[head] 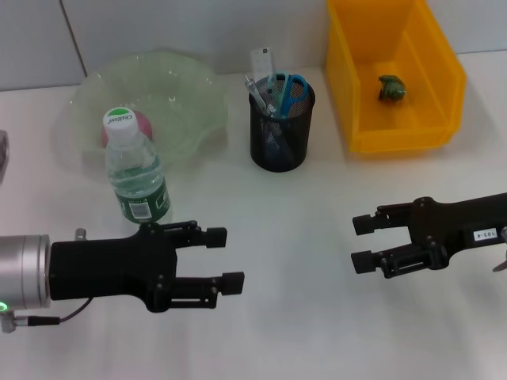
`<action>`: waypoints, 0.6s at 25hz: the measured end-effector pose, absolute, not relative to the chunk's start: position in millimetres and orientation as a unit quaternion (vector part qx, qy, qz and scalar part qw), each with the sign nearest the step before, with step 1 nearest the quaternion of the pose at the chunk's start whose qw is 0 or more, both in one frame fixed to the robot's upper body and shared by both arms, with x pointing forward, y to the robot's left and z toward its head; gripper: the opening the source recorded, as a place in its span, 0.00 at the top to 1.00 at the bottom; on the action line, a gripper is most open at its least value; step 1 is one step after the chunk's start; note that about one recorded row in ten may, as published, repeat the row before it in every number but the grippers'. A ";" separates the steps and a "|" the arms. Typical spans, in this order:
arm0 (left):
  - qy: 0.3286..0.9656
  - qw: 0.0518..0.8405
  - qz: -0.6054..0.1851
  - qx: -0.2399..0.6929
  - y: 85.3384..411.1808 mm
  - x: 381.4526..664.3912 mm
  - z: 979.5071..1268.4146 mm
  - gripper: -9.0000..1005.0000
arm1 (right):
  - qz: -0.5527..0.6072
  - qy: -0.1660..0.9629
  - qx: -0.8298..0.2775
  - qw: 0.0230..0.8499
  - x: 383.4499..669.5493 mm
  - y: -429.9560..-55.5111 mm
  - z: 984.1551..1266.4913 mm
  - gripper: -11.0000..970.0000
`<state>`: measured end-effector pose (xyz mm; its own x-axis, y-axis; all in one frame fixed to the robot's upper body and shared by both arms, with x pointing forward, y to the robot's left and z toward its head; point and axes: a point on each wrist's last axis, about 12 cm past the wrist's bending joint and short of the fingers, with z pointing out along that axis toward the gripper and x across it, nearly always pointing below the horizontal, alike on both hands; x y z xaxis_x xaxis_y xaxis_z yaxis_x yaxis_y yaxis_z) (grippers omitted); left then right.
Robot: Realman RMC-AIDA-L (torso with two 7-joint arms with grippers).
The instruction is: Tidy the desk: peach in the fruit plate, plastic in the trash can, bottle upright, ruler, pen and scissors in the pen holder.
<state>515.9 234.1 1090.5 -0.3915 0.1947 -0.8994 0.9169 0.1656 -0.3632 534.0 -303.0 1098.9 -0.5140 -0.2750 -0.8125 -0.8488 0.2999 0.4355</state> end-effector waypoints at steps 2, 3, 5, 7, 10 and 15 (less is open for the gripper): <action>0.671 0.361 -0.496 0.416 232.8 514.9 1089.3 0.21 | 0.458 0.741 -0.377 0.316 532.9 -301.2 1097.7 0.15; 0.671 0.361 -0.496 0.416 232.8 514.9 1089.3 0.21 | 0.458 0.741 -0.377 0.316 532.9 -301.2 1097.7 0.15; 0.670 0.360 -0.497 0.417 232.6 514.5 1089.6 0.21 | 0.458 0.740 -0.377 0.316 532.5 -300.6 1097.3 0.15; 0.669 0.360 -0.498 0.418 232.6 514.2 1089.6 0.21 | 0.459 0.739 -0.378 0.318 532.3 -300.1 1097.4 0.15; 0.669 0.361 -0.497 0.418 233.1 514.2 1089.6 0.21 | 0.460 0.738 -0.378 0.318 532.2 -299.3 1097.2 0.15; 0.667 0.362 -0.496 0.421 233.4 514.0 1090.0 0.21 | 0.461 0.736 -0.379 0.320 532.2 -298.0 1097.1 0.15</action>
